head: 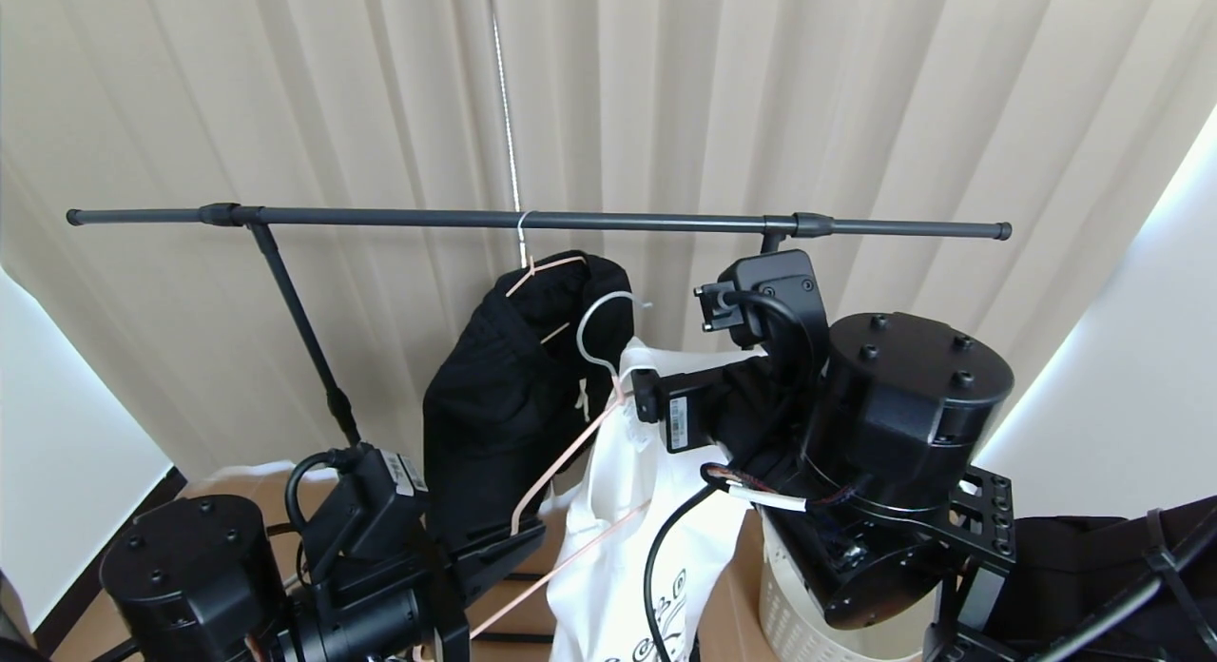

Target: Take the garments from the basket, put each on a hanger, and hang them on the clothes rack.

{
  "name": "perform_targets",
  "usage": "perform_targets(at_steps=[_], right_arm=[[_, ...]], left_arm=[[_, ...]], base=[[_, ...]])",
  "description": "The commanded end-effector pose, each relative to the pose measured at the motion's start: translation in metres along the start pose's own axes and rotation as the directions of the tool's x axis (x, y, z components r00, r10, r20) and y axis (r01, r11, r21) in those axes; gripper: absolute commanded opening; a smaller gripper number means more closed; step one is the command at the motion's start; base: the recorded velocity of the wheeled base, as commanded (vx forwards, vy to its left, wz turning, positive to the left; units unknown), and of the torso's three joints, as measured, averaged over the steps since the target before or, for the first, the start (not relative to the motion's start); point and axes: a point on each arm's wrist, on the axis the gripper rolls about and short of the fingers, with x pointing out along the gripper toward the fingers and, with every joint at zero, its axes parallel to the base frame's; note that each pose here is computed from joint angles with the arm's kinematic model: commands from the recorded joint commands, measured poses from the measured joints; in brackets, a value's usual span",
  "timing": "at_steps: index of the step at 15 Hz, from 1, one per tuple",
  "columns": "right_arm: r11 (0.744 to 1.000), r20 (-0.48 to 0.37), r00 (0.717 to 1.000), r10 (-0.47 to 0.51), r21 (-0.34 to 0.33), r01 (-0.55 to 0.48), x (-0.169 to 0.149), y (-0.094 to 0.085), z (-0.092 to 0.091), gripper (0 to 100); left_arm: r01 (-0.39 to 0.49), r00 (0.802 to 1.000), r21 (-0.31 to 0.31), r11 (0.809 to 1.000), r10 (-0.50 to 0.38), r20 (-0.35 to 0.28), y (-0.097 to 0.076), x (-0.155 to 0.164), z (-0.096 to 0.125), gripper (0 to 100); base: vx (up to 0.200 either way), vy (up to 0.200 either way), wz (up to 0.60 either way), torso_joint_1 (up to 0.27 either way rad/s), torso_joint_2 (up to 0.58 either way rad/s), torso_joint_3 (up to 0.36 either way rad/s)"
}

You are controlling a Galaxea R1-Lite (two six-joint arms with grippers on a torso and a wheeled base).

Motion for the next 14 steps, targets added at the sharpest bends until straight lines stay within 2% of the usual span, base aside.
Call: perform_targets(at_steps=[1, 5, 14], right_arm=[[1.000, 0.000, 1.000, -0.002, 0.000, 0.002, 0.000, 0.000, 0.000, 100], [1.000, 0.005, 1.000, -0.004, 0.004, 0.004, -0.001, -0.001, 0.002, 100], [1.000, 0.011, 1.000, -0.015, 0.011, 0.015, -0.003, -0.002, 0.005, 100]], left_arm=[[-0.006, 1.000, -0.009, 1.000, 0.006, 0.005, 0.002, 0.000, 0.001, 0], [-0.030, 0.999, -0.030, 0.999, 0.031, 0.012, 0.008, 0.002, 0.002, 0], [-0.052, 0.998, -0.029, 0.998, 0.053, 0.023, 0.014, 0.002, 0.003, 0]], base=[[0.000, 0.000, 0.00, 0.000, 0.00, 0.000], [0.000, 0.000, 0.00, 0.000, 0.00, 0.000], [0.000, 0.000, 0.00, 0.000, 0.00, 0.000]])
